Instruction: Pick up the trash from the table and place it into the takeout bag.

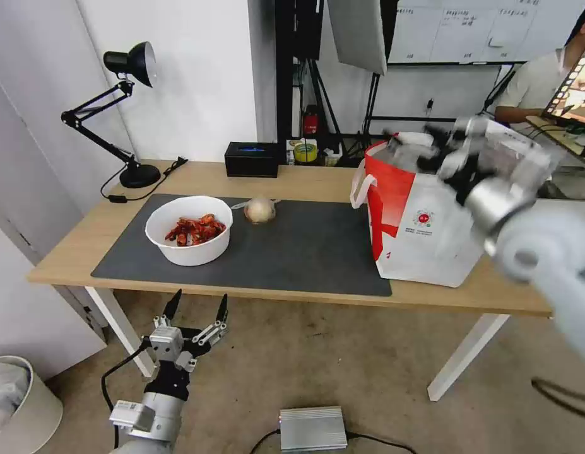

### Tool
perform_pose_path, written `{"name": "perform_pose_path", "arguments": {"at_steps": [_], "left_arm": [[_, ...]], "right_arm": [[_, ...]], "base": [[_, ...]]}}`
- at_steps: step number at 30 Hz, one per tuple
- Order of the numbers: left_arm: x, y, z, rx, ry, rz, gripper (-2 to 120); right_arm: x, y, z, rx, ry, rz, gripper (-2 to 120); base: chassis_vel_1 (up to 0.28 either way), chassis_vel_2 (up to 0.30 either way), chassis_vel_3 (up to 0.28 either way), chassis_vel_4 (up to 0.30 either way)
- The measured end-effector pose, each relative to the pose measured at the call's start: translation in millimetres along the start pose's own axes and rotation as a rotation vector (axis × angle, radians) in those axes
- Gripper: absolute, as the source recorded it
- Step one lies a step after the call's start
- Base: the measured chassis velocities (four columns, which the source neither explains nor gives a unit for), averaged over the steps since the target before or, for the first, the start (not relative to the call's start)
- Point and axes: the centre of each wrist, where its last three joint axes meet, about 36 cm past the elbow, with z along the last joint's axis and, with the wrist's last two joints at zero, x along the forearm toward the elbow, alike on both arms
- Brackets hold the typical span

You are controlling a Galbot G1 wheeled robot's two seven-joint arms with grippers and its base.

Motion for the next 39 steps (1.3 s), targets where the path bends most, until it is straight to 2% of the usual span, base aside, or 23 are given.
{"name": "perform_pose_path", "arguments": {"at_steps": [2, 3, 6, 7, 9, 11, 14, 15, 18, 26, 39], "left_arm": [[0.5, -0.6, -1.1, 0.002, -0.004, -0.002, 100], [0.5, -0.6, -1.1, 0.002, -0.004, -0.002, 100], [2.1, 1.0, -2.3, -0.001, -0.007, -0.007, 100], [2.1, 1.0, -2.3, -0.001, -0.007, -0.007, 100], [2.9, 2.2, -2.3, -0.004, -0.008, -0.009, 100], [3.1, 2.9, -1.9, -0.006, -0.009, -0.010, 100], [3.1, 4.6, -0.8, -0.009, -0.007, -0.008, 100], [3.1, 4.6, -0.8, -0.009, -0.007, -0.008, 100], [2.7, 3.7, 1.5, -0.006, -0.004, -0.005, 100], [2.9, 0.3, 3.8, 0.000, -0.001, 0.002, 100], [5.3, 0.7, 4.3, -0.005, 0.000, -0.004, 100]], "right_arm": [[10.3, 13.2, 27.0, 0.000, -0.009, -0.026, 100], [10.3, 13.2, 27.0, 0.000, -0.009, -0.026, 100], [26.0, 31.4, 58.6, 0.000, -0.009, -0.009, 100], [26.0, 31.4, 58.6, 0.000, -0.009, -0.009, 100], [41.1, 44.4, 85.4, 0.012, -0.007, 0.034, 100], [46.6, 48.7, 94.0, 0.015, -0.003, 0.049, 100], [71.8, 67.8, 128.5, 0.022, 0.021, 0.109, 100], [71.8, 67.8, 128.5, 0.022, 0.021, 0.109, 100], [99.1, 89.7, 159.9, 0.023, 0.052, 0.171, 100], [124.9, 112.7, 185.3, 0.036, 0.098, 0.241, 100], [138.1, 126.2, 203.4, 0.039, 0.130, 0.289, 100]], "base": [[0.000, 0.000, 0.000, 0.000], [0.000, 0.000, 0.000, 0.000], [0.000, 0.000, 0.000, 0.000], [0.000, 0.000, 0.000, 0.000], [0.000, 0.000, 0.000, 0.000], [0.000, 0.000, 0.000, 0.000], [0.000, 0.000, 0.000, 0.000], [0.000, 0.000, 0.000, 0.000], [0.000, 0.000, 0.000, 0.000], [0.000, 0.000, 0.000, 0.000], [0.000, 0.000, 0.000, 0.000]]}}
